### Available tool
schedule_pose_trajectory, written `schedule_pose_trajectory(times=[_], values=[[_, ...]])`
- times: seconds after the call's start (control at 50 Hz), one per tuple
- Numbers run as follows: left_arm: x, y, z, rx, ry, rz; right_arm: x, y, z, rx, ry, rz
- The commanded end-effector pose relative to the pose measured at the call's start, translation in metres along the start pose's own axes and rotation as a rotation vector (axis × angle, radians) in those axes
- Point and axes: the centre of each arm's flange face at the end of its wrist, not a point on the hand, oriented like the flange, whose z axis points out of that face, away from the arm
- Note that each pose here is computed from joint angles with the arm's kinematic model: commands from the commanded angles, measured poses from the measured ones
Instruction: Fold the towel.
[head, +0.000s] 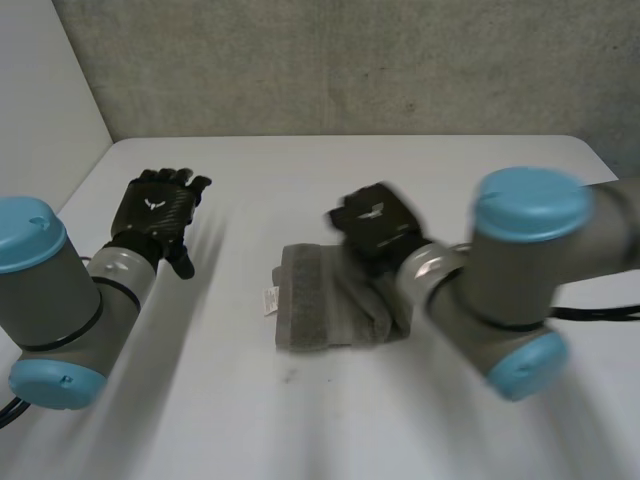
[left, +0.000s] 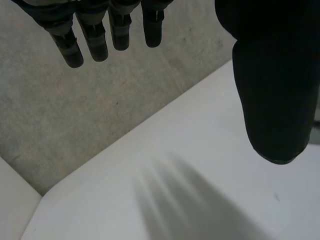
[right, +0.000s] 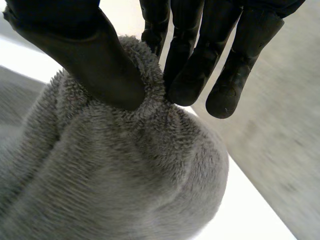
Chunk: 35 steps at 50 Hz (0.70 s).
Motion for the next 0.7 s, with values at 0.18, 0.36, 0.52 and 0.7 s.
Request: schedule_pose_trajectory(times=[0.18,0.36,0.52,0.7], values=[[0.012,-0.028,0.005,0.048,0.044,-0.169,-0.063,-0.005,0.005,-0.104,-0.112,-0.005],[0.051,-0.028,0.008,-0.021,0.156,-0.274,0.013,-0.01,-0.017,-0.096,0.084,0.406],[0.103,-0.006,0.004,-0.12,0.276,-0.301,0.022,0.016,-0.011,-0.17,0.079,0.493],[0.125,0.029,0.014,-0.199,0.274,-0.274,0.014,0.057,0.007,-0.266,0.057,0.496]])
